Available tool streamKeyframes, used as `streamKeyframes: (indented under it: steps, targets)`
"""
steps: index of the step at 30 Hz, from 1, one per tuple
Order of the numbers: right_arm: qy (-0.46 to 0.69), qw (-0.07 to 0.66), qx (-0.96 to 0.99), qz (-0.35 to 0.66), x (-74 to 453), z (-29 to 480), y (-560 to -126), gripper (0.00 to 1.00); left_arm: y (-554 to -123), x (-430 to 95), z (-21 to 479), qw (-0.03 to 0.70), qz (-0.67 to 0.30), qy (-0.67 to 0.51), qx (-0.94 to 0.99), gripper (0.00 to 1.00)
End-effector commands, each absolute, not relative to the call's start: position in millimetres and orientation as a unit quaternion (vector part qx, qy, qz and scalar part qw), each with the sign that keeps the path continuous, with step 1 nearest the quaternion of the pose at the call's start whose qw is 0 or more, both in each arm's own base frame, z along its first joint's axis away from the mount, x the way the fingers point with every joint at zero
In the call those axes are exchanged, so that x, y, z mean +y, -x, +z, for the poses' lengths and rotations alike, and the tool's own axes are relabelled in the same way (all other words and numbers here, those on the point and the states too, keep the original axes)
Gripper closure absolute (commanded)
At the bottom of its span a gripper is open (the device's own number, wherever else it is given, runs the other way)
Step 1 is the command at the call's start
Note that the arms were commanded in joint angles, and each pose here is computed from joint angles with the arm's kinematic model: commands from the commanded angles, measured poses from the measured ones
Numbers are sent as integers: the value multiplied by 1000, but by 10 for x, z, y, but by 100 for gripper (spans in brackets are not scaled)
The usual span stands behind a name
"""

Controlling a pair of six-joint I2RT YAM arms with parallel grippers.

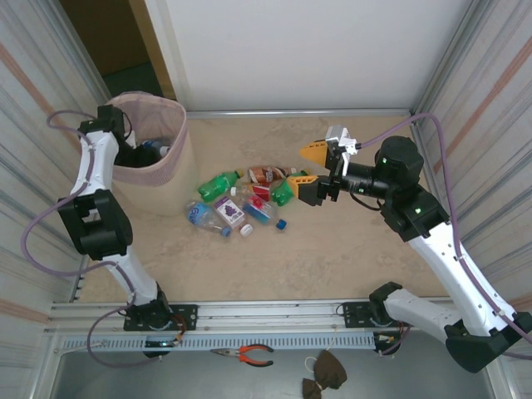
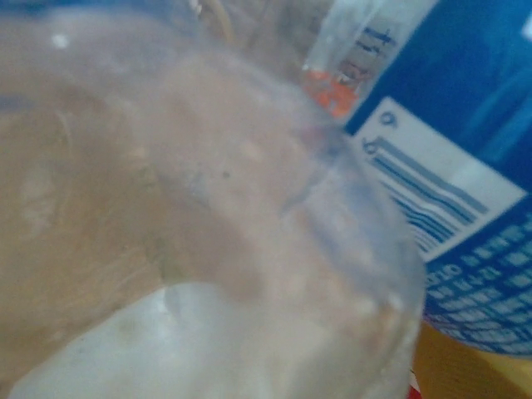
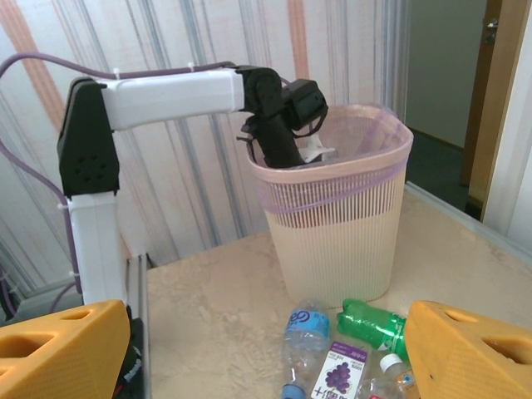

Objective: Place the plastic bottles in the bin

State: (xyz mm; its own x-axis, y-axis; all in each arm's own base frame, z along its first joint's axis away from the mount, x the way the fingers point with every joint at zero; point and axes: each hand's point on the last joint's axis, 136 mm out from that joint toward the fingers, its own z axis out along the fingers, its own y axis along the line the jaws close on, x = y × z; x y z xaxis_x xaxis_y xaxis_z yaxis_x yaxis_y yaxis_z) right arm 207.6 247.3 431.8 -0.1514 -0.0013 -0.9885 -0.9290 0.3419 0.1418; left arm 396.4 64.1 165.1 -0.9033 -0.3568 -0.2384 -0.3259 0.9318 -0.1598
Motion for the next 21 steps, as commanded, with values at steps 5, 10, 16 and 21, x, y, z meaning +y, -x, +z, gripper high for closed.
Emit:
streamKeyframes:
  steps: [5, 10, 16, 21]
  targets:
    - [367, 541, 618, 437, 2427, 4387, -2057, 15, -3899, 442, 2151, 182, -94, 167, 964, 14]
    - [361, 539, 625, 434, 2428, 4368, -2096, 15, -3877, 422, 2471, 223, -98, 163, 956, 13]
    - [343, 540, 639, 427, 2412, 4364, -2176, 15, -3829, 379, 2742, 253, -105, 152, 950, 13]
    - [313, 517, 676, 421, 2461, 4224, -2400, 14, -3796, 328, 2950, 280, -115, 139, 943, 14]
